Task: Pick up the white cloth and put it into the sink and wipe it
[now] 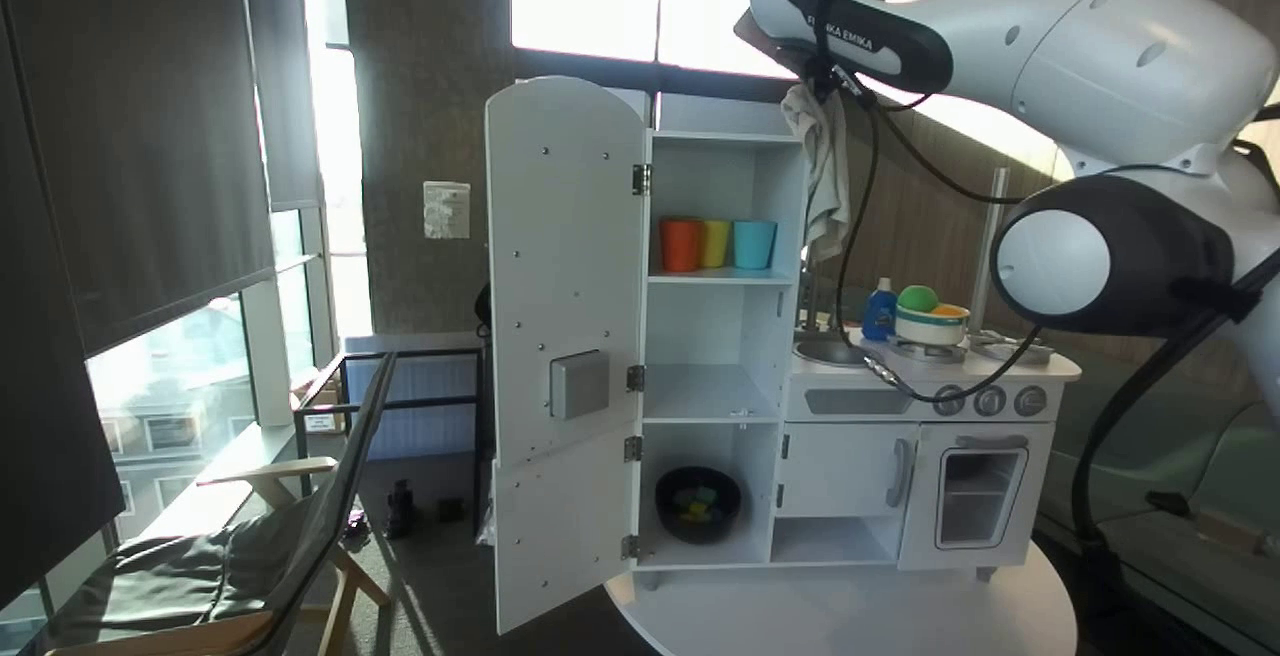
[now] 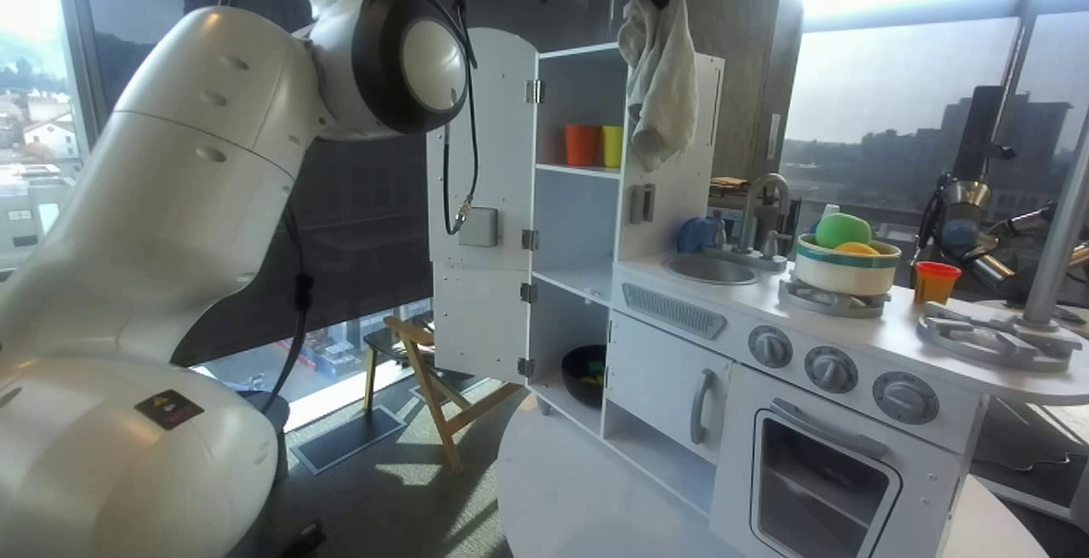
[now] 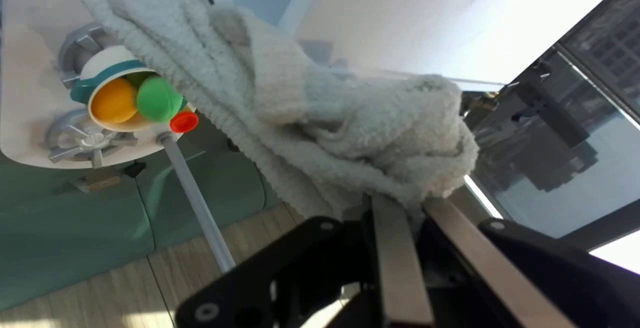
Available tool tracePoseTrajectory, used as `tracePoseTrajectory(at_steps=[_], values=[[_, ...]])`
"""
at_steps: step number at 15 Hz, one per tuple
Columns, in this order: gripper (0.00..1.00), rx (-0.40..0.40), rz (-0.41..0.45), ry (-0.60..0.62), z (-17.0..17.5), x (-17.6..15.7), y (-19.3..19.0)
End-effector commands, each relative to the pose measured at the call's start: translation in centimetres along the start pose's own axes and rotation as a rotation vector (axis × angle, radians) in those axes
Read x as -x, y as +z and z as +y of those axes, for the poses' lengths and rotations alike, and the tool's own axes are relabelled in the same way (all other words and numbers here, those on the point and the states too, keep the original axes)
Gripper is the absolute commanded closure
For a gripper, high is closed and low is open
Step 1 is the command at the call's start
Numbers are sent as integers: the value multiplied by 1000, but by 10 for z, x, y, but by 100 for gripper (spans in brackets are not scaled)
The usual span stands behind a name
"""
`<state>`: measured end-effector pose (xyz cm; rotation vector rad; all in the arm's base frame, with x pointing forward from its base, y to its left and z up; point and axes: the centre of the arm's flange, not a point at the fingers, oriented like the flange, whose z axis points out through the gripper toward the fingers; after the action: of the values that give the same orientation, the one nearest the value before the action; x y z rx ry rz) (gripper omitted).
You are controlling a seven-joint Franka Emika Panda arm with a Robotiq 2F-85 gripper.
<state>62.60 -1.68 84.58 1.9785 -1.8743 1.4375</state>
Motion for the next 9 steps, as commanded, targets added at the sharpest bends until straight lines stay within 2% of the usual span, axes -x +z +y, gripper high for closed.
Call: tracePoseTrajectory(at_steps=[1, 5, 9], values=[[92, -90, -74, -42, 30, 4, 24], [93, -94, -107, -47, 43, -15, 39], [93, -126, -254, -171, 41, -7, 67]])
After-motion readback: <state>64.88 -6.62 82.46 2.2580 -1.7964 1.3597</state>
